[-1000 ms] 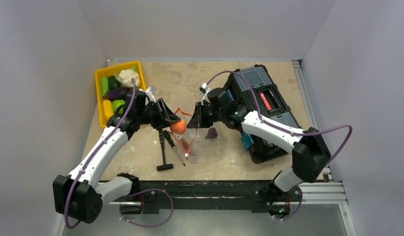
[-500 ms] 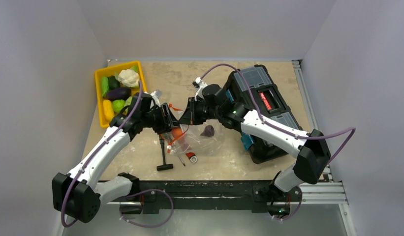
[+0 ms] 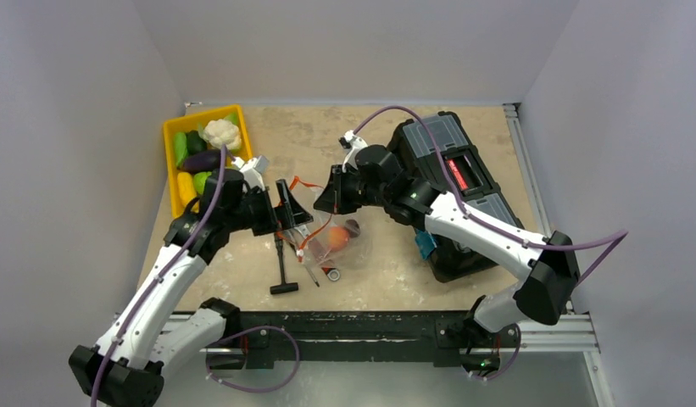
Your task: Place the food in the zip-top bag and seal the zipper
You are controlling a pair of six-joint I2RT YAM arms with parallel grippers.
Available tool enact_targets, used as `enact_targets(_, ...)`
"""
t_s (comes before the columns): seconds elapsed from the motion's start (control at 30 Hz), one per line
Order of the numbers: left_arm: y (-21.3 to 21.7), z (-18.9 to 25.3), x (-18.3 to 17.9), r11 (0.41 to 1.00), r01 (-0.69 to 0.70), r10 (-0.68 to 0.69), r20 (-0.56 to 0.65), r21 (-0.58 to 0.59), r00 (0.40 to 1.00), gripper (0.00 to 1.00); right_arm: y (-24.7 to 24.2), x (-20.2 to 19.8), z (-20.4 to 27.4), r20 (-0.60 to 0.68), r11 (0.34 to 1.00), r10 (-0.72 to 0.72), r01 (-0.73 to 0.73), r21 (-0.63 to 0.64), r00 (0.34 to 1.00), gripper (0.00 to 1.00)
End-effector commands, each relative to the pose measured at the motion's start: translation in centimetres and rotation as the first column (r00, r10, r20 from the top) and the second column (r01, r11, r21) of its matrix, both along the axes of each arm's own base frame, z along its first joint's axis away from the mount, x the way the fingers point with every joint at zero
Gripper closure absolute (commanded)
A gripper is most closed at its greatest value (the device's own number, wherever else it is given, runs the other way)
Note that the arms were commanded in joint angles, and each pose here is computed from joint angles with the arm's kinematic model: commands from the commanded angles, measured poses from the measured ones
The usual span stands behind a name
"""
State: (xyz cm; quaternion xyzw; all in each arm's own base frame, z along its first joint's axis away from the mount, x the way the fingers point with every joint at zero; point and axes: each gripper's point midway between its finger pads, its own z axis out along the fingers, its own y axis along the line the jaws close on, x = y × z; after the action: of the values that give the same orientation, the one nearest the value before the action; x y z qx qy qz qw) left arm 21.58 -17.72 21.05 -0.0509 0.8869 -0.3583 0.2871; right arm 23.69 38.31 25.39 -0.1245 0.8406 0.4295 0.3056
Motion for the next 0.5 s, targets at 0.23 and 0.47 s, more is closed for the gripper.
enact_targets(0.23, 4.8, 6.0, -1.6, 0.984, -0.112, 0.07, 0.275, 0.139, 0.959, 0.04, -1.4, 1.2, -1.6, 0.055, 0.996, -0.053, 0.056, -0.066, 0.997, 1.0)
enact_targets(0.47, 9.1, 6.3, -0.5, 0.908, -0.249, 0.126, 0.346, 0.337, 0.93, 0.03, -1.1, 1.0, -3.2, 0.042, 0.996, -0.034, 0.037, -0.077, 0.999, 1.0)
